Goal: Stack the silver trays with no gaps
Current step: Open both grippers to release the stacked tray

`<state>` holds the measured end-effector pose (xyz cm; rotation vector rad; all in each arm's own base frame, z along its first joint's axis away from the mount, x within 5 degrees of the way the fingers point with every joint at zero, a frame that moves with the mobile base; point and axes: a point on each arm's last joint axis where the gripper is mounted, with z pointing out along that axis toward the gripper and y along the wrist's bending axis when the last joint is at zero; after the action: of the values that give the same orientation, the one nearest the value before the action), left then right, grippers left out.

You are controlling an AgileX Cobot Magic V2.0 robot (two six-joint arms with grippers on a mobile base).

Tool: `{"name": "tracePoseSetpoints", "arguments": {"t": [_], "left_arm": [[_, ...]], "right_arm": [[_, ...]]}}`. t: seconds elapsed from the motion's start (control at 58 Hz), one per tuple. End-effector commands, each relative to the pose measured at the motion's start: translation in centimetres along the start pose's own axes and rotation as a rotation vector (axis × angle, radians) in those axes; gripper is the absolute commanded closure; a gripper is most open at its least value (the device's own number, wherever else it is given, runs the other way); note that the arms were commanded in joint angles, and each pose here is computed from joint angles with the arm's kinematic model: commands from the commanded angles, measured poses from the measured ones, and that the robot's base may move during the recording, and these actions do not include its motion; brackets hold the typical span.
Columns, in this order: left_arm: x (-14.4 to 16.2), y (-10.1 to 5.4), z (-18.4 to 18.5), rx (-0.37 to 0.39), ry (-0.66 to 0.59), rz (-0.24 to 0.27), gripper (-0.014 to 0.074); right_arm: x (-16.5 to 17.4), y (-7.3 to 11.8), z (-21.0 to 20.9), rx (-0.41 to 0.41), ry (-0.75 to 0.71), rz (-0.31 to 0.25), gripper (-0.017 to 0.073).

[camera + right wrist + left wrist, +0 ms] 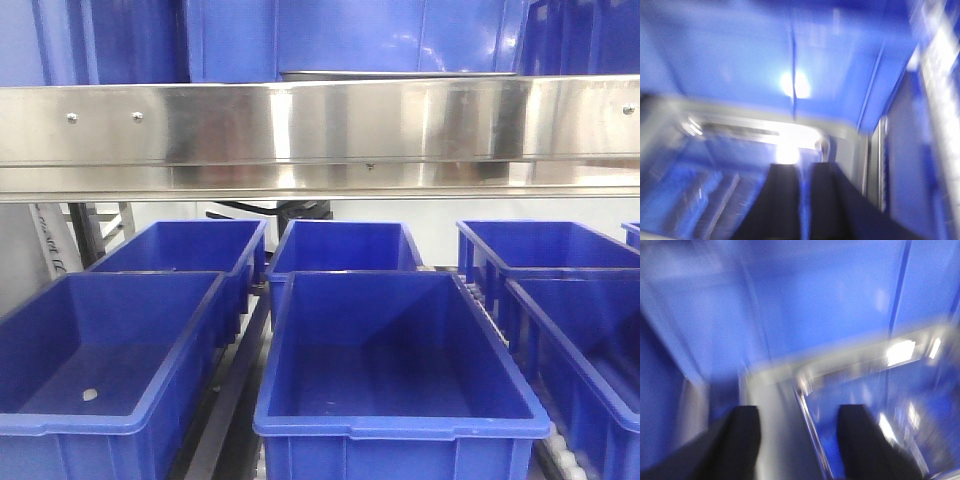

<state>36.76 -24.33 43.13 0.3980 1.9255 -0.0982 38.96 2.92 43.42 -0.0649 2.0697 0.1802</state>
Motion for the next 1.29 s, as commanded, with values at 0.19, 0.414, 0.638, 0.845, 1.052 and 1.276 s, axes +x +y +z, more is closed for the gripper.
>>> {"name": "tracePoseSetpoints", "arguments": {"t": [0.19, 0.414, 0.638, 0.845, 1.052, 1.276], "left_arm": [[-1.8, 2.1, -4.5, -0.045, -0.011, -0.029, 0.0591], [-3.0, 3.1, -8.2, -0.024, -0.091, -0.044, 0.0591], [-2.6, 4.3, -12.4, 0.009, -0.169, -0.04, 0.0591], [0.9, 5.4, -16.9, 0.071, -0.216, -0.048, 0.0594], [5.6, 7.2, -23.1, 0.136, -0.331, -0.068, 0.06], [10.7, 9.7, -29.8, 0.138, -0.435, -0.097, 0.06]], "right_arm": [[-0.9, 0.8, -6.9, -0.003, -0.013, -0.084, 0.0639], [1.4, 1.2, -12.4, 0.007, -0.104, -0.084, 0.0639], [6.6, 1.4, -17.4, 0.021, -0.207, -0.085, 0.0639], [12.1, 1.6, -22.0, 0.022, -0.316, -0.078, 0.0639], [17.3, 1.8, -26.1, 0.016, -0.38, -0.087, 0.0639], [21.8, 2.3, -28.8, -0.045, -0.477, -0.043, 0.0639]]}}
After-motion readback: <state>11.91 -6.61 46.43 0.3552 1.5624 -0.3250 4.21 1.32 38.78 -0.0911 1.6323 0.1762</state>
